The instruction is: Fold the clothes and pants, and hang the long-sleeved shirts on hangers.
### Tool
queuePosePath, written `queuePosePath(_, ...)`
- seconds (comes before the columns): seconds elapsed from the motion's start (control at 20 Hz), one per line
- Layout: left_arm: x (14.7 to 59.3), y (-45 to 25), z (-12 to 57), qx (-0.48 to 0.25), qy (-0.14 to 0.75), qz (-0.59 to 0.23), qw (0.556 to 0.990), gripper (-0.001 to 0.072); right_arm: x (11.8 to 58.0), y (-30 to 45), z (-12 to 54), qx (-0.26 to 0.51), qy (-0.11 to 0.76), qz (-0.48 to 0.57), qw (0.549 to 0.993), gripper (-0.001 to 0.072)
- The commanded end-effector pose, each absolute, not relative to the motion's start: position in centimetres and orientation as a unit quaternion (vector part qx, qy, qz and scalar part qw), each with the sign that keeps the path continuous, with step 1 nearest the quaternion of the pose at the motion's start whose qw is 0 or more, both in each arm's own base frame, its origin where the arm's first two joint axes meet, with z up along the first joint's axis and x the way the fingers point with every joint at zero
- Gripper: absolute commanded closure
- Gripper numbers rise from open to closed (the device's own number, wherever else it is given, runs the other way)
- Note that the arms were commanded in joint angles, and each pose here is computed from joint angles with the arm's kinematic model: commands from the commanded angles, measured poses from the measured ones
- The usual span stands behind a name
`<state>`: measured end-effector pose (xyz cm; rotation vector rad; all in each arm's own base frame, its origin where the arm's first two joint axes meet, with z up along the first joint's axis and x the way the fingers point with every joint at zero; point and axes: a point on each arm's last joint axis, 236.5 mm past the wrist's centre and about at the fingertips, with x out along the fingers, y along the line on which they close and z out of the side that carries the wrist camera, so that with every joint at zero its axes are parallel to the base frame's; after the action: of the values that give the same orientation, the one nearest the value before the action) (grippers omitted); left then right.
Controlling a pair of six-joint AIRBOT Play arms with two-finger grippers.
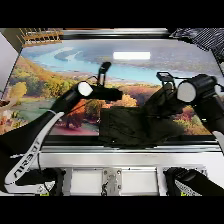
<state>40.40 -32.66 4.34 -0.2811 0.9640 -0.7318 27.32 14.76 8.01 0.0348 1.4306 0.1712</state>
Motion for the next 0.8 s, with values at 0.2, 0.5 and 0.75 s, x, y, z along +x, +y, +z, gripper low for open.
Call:
queuePosePath(0.2,43.2,-16.9,11.5,-0.167,0.373,-0.243,0.880,0.0701,27.1,37.2,2.3,0.080,0.583,0.240,0.772,0.0629)
queuePosePath(0.5,42.0,-6.5,14.5,-0.198,0.323,-0.147,0.914,0.0701,25.4,48.9,4.5,0.183,0.487,0.393,0.758,-0.0008)
queuePosePath(0.75,39.5,-5.5,13.0,-0.206,0.329,-0.130,0.912,0.0701,29.8,40.3,7.7,0.109,0.454,0.361,0.807,-0.0008)
